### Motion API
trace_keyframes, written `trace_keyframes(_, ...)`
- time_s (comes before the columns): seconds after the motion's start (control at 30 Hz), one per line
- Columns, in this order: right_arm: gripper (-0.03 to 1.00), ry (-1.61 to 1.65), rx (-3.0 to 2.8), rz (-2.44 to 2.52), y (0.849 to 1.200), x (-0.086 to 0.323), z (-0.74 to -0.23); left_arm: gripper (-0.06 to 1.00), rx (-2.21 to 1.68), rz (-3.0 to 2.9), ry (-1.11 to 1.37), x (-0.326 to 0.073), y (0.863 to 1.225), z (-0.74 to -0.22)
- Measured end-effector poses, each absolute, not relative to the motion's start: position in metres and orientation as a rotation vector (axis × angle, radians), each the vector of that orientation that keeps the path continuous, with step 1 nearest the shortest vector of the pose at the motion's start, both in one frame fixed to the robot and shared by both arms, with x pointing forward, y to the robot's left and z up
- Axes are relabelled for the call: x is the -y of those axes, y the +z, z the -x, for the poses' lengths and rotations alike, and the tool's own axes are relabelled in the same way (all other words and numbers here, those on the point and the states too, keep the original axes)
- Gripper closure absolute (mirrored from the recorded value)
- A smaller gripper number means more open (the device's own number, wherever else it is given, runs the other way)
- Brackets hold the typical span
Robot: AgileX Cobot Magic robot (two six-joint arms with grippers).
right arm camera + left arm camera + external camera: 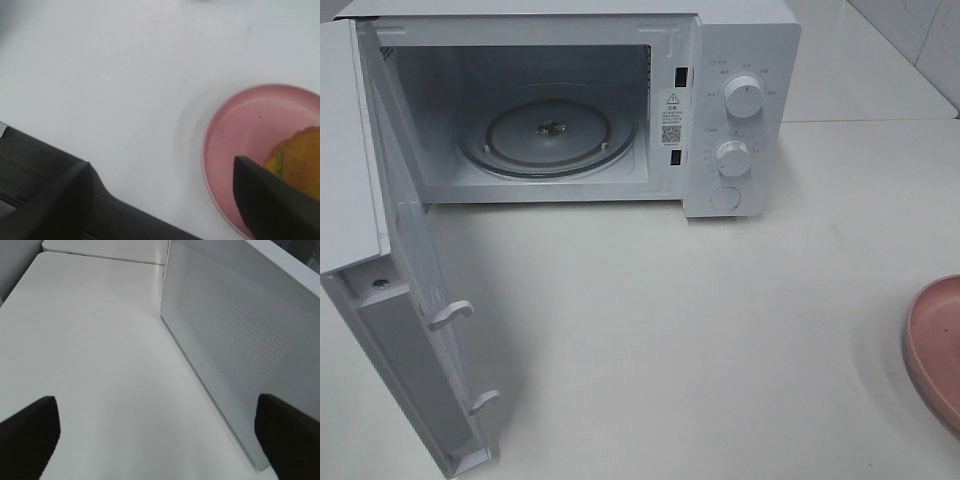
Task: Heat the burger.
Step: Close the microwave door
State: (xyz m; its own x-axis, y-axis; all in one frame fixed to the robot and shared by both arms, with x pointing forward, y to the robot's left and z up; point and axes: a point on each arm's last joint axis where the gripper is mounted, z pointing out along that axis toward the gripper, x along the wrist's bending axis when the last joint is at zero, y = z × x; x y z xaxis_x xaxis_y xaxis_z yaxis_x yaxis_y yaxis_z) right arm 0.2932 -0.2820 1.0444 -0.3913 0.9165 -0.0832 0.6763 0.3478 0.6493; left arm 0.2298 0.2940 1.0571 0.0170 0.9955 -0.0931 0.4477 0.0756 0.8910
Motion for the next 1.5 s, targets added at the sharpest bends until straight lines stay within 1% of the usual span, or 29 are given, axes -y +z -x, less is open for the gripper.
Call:
trace_keyframes(0.33, 0.24, 0.789, -1.934, -1.528, 1.049, 0.300, -0.280, -0.03, -1.549, -1.487, 0.860, -0.294, 1.057, -0.230)
trace_keyframes(0.4, 0.24, 0.831, -1.806, -1.562, 1.052, 0.307, -0.269, -0.03, -1.549, -1.487, 0.860, -0.294, 1.057, -0.230)
trace_keyframes(0.5, 0.24, 0.839, -1.779, -1.568, 1.052, 0.308, -0.266, -0.03, -1.549, -1.487, 0.860, -0.294, 1.057, -0.230)
trace_keyframes(0.67, 0.24, 0.895, -1.595, -1.572, 1.053, 0.314, -0.245, -0.03, -1.549, -1.487, 0.860, -0.294, 1.057, -0.230)
trace_keyframes(0.9, 0.24, 0.904, -1.552, -1.531, 1.051, 0.312, -0.234, -0.03, -1.549, -1.487, 0.860, -0.294, 1.057, -0.230)
trace_keyframes(1.5, 0.24, 0.888, -1.568, -1.512, 1.051, 0.310, -0.234, -0.03, -1.549, -1.487, 0.860, -0.294, 1.057, -0.230)
